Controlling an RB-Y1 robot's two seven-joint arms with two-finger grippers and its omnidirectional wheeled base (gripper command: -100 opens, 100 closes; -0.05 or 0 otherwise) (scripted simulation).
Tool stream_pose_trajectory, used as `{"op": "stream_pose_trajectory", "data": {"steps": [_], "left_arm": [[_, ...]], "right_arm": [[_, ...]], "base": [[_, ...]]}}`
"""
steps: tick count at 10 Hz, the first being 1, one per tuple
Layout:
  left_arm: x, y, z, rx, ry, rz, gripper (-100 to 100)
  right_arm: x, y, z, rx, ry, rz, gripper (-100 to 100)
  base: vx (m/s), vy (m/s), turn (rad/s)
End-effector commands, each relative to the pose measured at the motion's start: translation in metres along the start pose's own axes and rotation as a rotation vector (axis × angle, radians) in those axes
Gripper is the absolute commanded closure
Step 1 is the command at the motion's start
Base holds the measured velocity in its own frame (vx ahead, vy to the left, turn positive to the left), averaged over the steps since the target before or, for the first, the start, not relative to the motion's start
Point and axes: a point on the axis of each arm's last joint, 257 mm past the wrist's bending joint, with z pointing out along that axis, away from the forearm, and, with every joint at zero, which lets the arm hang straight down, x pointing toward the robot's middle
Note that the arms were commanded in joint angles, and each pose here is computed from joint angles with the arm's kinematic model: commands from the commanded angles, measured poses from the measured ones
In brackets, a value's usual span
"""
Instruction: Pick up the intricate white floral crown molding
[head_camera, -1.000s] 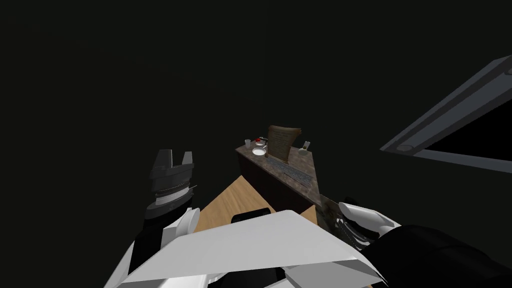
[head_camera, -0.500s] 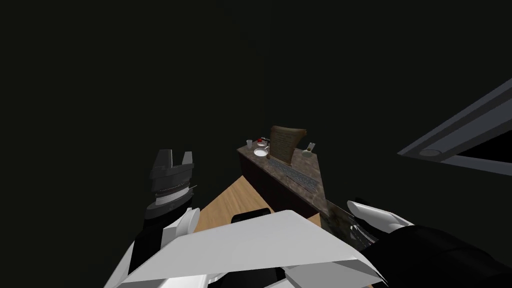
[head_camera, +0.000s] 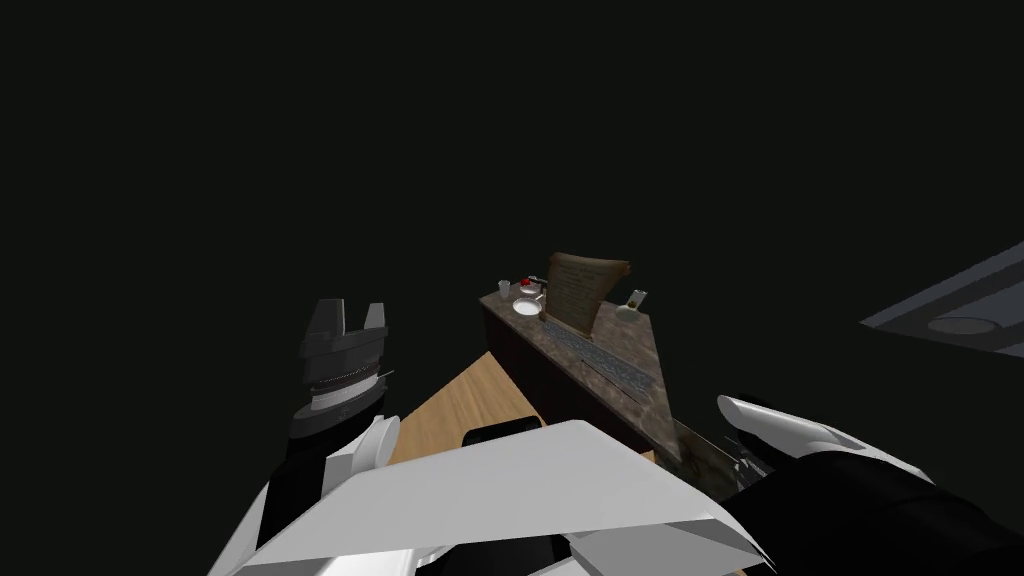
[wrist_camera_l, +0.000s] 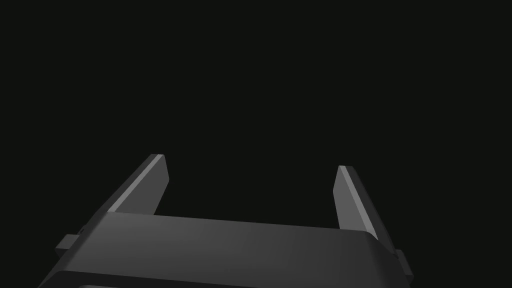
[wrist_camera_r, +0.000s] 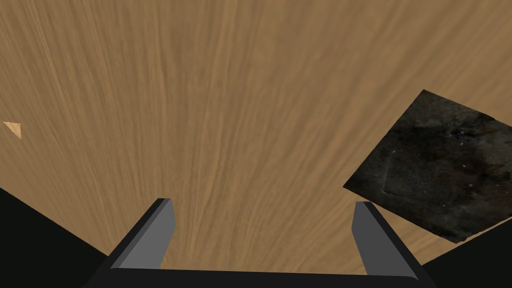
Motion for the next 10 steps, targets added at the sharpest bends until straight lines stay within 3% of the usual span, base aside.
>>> {"op": "stream_pose_trajectory", "data": {"steps": [1, 2, 4, 5, 6, 7, 8, 9, 10], "left_arm": [[0.0, 0.0, 0.0, 0.0, 0.0, 0.0, 0], [0.0, 0.0, 0.0, 0.0, 0.0, 0.0, 0], [0.0, 0.0, 0.0, 0.0, 0.0, 0.0, 0], [0.0, 0.0, 0.0, 0.0, 0.0, 0.0, 0], [0.0, 0.0, 0.0, 0.0, 0.0, 0.0, 0], [0.0, 0.0, 0.0, 0.0, 0.0, 0.0, 0], [0.0, 0.0, 0.0, 0.0, 0.0, 0.0, 0], [0.0, 0.0, 0.0, 0.0, 0.0, 0.0, 0], [0.0, 0.0, 0.0, 0.0, 0.0, 0.0, 0]], "right_arm": [[-0.011, -0.004, -0.018, 0.025, 0.02, 0.053, -100], [-0.013, -0.016, -0.017, 0.064, 0.025, 0.067, -100], [-0.017, -0.022, -0.015, 0.081, 0.025, 0.087, -100], [-0.024, -0.026, -0.033, 0.099, 0.049, 0.132, -100], [-0.028, -0.034, -0.031, 0.121, 0.051, 0.153, -100], [-0.036, -0.036, -0.047, 0.126, 0.076, 0.207, -100], [-0.035, -0.044, -0.048, 0.153, 0.083, 0.214, -100], [-0.037, -0.043, -0.064, 0.152, 0.112, 0.245, -100], [-0.039, -0.052, -0.063, 0.179, 0.119, 0.269, -100]], "base": [[0.07, -0.004, 0.178], [0.069, -0.015, 0.102], [0.016, -0.012, -0.012], [0.029, 0.005, 0.199], [0.053, -0.008, 0.123], [0.082, -0.009, 0.153], [0.066, -0.008, 0.096], [0.082, 0.006, 0.172], [0.071, -0.002, 0.102]]}}
